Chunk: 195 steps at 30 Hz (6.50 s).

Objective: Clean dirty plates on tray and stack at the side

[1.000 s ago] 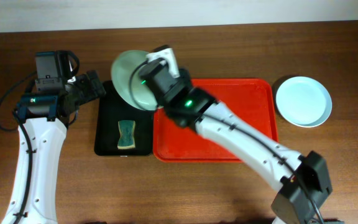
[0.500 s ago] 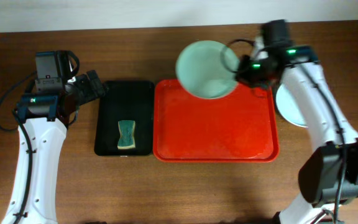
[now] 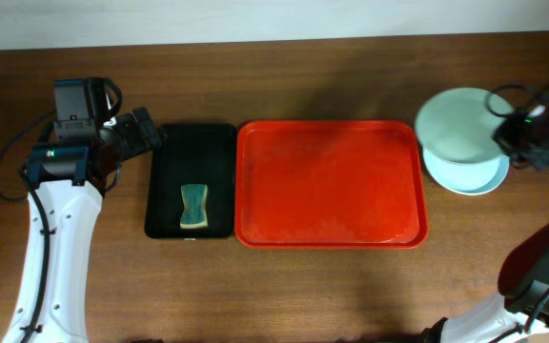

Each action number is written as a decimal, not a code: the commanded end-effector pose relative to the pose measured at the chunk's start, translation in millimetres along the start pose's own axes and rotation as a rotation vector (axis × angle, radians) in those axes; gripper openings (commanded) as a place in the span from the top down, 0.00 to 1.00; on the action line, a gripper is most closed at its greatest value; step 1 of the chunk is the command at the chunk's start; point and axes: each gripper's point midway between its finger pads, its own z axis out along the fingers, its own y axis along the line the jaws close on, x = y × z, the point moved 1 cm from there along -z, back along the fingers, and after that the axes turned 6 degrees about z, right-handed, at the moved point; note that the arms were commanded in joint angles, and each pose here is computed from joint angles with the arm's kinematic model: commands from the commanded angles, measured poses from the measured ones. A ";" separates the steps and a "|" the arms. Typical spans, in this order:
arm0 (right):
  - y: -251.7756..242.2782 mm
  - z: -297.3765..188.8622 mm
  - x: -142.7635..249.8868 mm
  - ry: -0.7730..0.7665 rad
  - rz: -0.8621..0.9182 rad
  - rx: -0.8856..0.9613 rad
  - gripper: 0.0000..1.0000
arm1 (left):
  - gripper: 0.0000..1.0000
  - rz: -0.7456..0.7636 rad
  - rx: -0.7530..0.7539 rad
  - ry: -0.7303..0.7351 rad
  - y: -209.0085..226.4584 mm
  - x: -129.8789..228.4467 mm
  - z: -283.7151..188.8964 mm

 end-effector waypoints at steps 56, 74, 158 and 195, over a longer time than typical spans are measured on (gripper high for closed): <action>135.4 64.0 181.5 0.168 -0.752 -0.230 0.02 | 0.01 -0.014 -0.011 -0.012 3.2 -3.1 -2.2; 139.9 62.9 189.4 0.172 -0.774 -0.234 0.02 | 0.01 -0.015 -0.012 -0.012 3.3 -3.3 -2.3; -48.5 -287.1 246.8 -1.042 -0.656 -0.894 0.02 | 0.01 -0.014 -0.010 -0.005 2.9 -2.0 -0.9; 12.2 -55.1 223.3 -1.054 -0.758 -0.764 0.02 | 0.01 -0.014 -0.010 -0.005 2.9 -2.0 -0.9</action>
